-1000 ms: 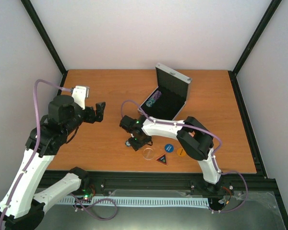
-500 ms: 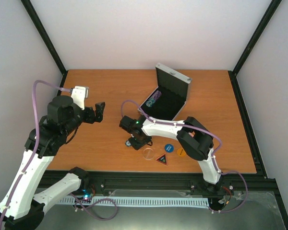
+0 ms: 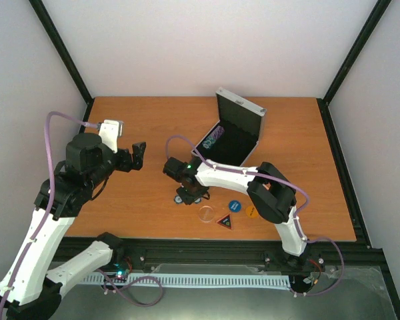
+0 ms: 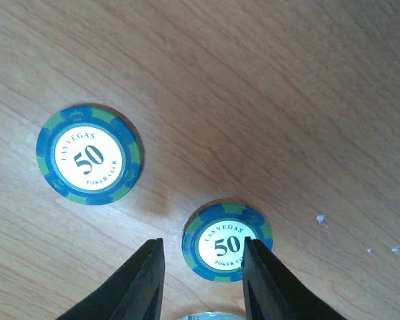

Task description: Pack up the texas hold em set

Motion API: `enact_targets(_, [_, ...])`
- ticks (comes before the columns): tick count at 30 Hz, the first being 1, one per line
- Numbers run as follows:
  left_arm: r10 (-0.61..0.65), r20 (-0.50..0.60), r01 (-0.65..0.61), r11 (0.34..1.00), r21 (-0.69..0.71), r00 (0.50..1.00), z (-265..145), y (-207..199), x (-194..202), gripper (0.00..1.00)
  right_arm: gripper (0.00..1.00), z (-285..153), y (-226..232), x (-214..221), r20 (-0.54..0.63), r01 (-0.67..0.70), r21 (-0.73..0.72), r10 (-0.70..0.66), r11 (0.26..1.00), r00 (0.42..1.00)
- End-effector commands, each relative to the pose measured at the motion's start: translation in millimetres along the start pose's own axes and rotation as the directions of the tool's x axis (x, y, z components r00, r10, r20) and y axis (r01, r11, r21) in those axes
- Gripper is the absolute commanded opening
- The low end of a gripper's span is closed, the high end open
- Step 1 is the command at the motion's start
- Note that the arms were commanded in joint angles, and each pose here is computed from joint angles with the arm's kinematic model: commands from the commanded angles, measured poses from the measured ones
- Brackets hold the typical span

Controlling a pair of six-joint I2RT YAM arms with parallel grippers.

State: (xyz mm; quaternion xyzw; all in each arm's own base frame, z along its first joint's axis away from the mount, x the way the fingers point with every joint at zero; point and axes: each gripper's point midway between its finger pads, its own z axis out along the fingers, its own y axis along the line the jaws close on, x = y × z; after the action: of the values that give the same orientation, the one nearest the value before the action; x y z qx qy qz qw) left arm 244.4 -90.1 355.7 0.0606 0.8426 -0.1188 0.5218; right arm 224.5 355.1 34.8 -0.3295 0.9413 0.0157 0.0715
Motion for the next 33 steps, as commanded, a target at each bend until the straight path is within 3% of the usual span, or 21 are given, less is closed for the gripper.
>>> enact_targets(1, [-0.002, 0.016, 0.003, 1.000, -0.007, 1.000, -4.6, 1.8, -4.5, 1.00, 0.39, -1.7, 1.5, -1.3, -0.003, 0.006, 0.008, -0.006, 1.000, 1.000])
enact_targets(3, [-0.002, 0.015, 0.002, 1.000, -0.008, 1.000, -4.5, 2.1, -4.1, 1.00, 0.56, -0.9, -0.1, 0.1, -0.004, 0.004, 0.015, -0.004, 1.000, 1.000])
enact_targets(5, [-0.003, 0.014, 0.003, 1.000, -0.010, 1.000, -4.6, 2.5, -3.5, 1.00, 0.65, 1.0, -2.5, 2.1, -0.006, 0.000, 0.023, 0.000, 1.000, 1.000])
enact_targets(9, [-0.004, 0.013, 0.004, 1.000, -0.007, 1.000, -4.9, 2.1, -2.8, 1.00, 0.70, 9.1, -12.7, 8.1, -0.028, -0.015, 0.038, 0.016, 0.999, 0.999])
enact_targets(23, [-0.008, 0.003, 0.008, 1.000, -0.009, 1.000, -1.0, 2.4, 0.5, 1.00, 0.65, 22.7, -14.8, 11.8, -0.046, -0.030, -0.032, 0.029, 0.999, 0.999])
enact_targets(28, [-0.007, 0.007, 0.007, 1.000, -0.016, 1.000, -2.1, 3.7, -0.3, 1.00, 0.46, 24.1, -12.8, 16.7, -0.062, -0.037, -0.044, 0.035, 0.998, 0.997])
enact_targets(33, [-0.011, 0.004, 0.011, 1.000, -0.010, 1.000, -1.2, 2.6, 0.5, 1.00, 0.38, 19.9, -14.3, 16.9, -0.055, -0.046, -0.039, 0.044, 0.998, 0.998])
